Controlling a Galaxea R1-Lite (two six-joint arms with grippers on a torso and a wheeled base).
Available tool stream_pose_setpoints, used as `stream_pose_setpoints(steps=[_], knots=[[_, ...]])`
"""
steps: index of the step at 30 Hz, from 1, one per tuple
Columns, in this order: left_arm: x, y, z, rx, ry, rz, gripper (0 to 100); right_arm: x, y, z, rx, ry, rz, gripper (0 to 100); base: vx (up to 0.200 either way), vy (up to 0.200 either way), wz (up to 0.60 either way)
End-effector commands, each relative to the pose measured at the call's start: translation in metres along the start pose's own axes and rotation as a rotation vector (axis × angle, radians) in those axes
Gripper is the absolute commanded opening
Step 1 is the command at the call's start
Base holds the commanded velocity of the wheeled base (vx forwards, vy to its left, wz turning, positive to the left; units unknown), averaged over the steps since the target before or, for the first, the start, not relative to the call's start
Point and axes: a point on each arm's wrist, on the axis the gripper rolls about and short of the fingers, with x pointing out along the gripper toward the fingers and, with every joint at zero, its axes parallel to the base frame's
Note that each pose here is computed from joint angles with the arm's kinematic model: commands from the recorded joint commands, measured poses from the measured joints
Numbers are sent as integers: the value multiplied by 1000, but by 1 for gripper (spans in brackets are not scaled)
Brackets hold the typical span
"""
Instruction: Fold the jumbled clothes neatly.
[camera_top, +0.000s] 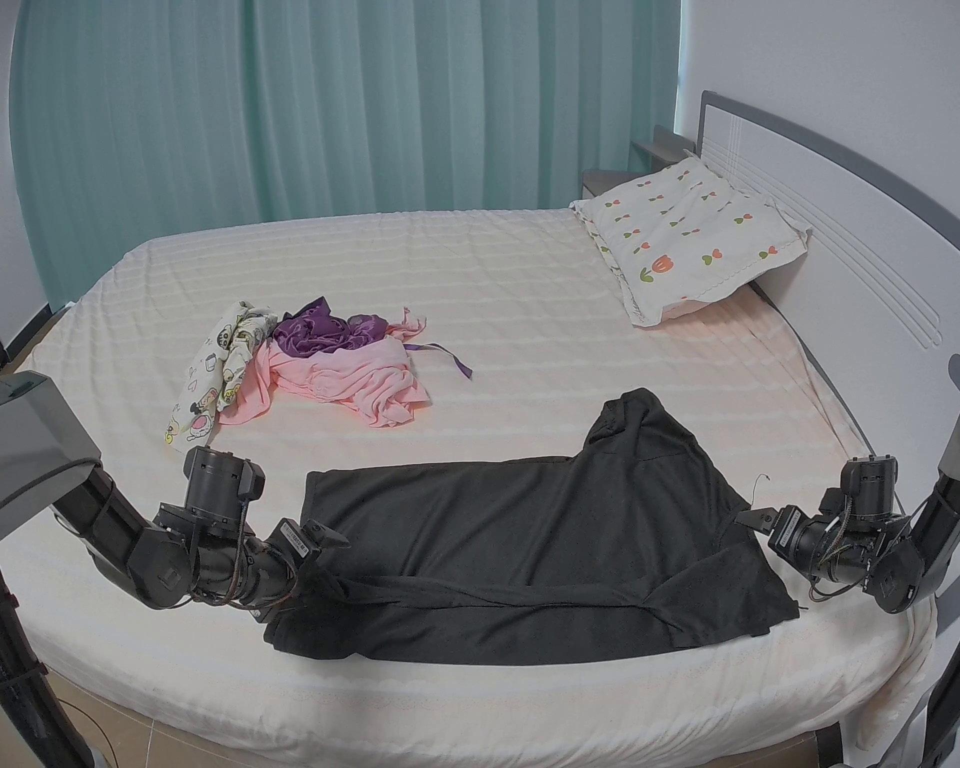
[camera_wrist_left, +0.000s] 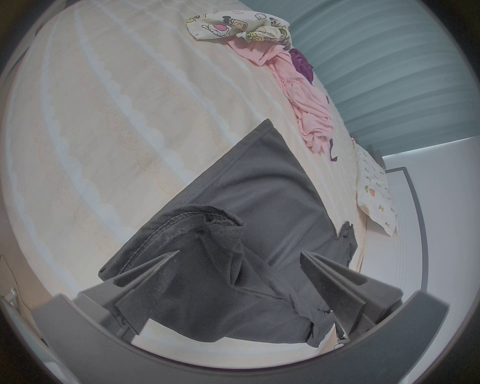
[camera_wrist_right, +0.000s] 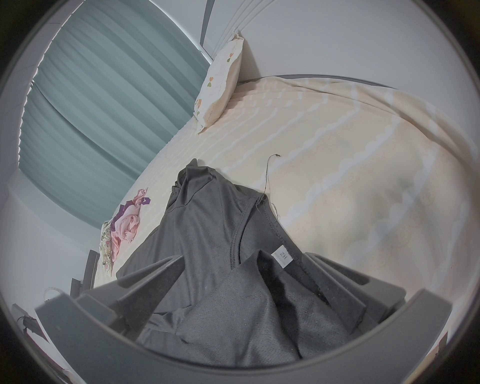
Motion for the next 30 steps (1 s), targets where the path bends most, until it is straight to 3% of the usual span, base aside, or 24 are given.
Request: stream_pose_setpoints(steps=[1, 3, 4, 17, 26, 30], knots=[[9, -1, 3, -6, -3, 35, 100, 0, -1, 1, 4, 4, 8, 100, 0, 0, 0], [11, -2, 4, -6, -14, 47, 100, 0, -1, 1, 4, 10, 15, 100, 0, 0, 0], [15, -3, 6, -7, -29, 64, 0, 0, 0, 1, 4, 12, 18, 100, 0, 0, 0], [19, -3, 12, -25, -51, 91, 0, 0, -2, -1, 9, 39, 38, 100, 0, 0, 0], [18, 0, 20, -152, -76, 83, 0, 1, -7, -2, 3, 92, 95, 100, 0, 0, 0], [13, 3, 24, -190, -88, 82, 0, 5, -8, 1, -64, 86, 99, 100, 0, 0, 0]])
